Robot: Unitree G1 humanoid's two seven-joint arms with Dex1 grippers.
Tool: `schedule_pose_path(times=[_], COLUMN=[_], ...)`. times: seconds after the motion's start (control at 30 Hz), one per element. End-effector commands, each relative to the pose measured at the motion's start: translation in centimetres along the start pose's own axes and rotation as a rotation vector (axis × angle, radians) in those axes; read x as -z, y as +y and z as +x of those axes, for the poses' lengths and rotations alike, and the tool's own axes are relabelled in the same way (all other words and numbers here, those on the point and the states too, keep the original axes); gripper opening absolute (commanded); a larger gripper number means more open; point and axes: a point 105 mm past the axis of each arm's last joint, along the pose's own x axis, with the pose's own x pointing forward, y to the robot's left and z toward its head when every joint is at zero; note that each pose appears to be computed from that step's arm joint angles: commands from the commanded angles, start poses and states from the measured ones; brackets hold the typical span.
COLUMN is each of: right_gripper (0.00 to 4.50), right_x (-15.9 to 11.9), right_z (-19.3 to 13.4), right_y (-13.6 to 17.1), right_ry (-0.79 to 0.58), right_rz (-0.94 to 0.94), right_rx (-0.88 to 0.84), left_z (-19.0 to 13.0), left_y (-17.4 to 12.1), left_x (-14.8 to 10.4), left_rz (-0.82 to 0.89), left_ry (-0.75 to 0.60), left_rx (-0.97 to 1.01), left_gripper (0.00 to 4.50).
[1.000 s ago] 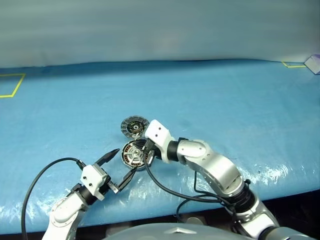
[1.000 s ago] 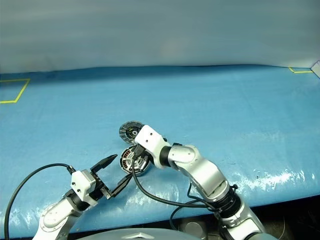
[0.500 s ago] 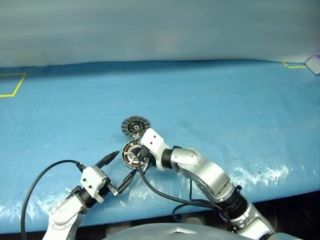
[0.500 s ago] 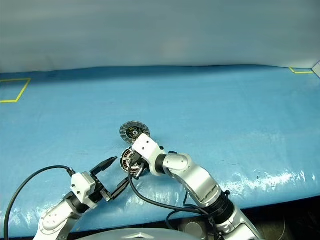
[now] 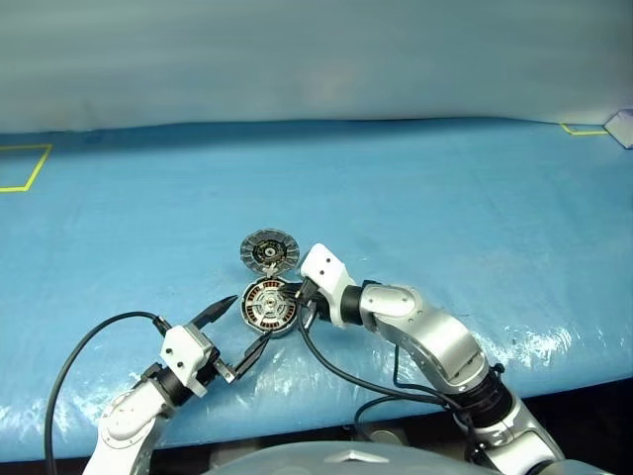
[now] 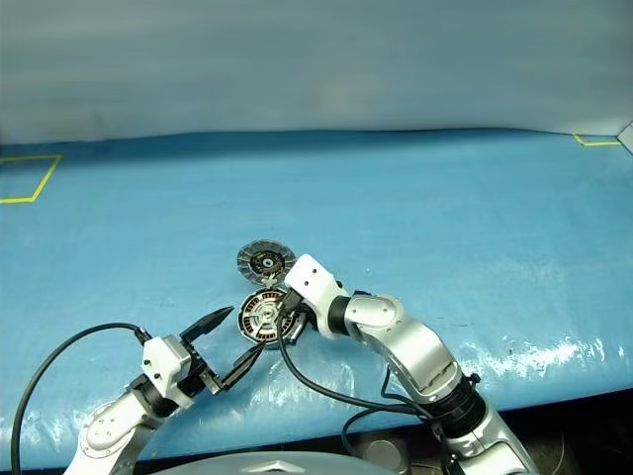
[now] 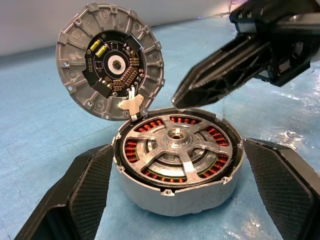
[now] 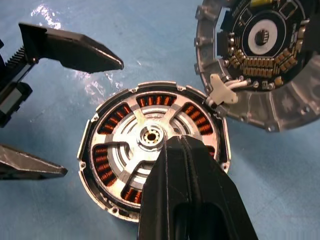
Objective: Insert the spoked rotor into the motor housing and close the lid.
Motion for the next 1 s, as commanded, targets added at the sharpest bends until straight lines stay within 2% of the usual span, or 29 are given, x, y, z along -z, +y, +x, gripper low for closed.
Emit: schedule_pose_path(times=[0.03,0.2,0.3,0.5,0.63,0.73,1.0], right_gripper=[0.03,0.03,0.03,0.03,0.03,0.03,0.03], right_x=[-1.3,-1.5,-1.7,-3.8,-6.4,-7.8,-8.4], right_z=[-0.5,-3.8,-6.1,-7.6,-5.6,-3.4,1.8], right_y=[0.4,-2.8,-6.4,-11.8,-13.7,-14.1,-13.0], right_ry=[-0.044,0.032,0.094,0.044,-0.064,-0.139,-0.18], right_rz=[-0.051,-0.124,-0.14,-0.176,-0.247,-0.276,-0.266], right_rx=[-0.036,0.0,0.146,0.403,0.413,0.355,0.194], left_z=[0.2,0.3,0.4,0.7,1.0,1.1,0.1], left_y=[-0.1,-0.6,-0.9,-1.7,-2.0,-1.9,-2.3], left_x=[-0.8,-1.4,-1.4,-1.3,-1.2,-1.2,-0.5], left_rz=[0.02,0.026,0.022,0.008,0.002,0.003,-0.004], left_ry=[-0.026,-0.038,-0.037,-0.041,-0.047,-0.048,-0.024], left_rx=[0.011,0.015,0.007,0.022,0.038,0.041,-0.01], left_gripper=[4.5,4.5,4.5,4.5,4.5,4.5,4.5])
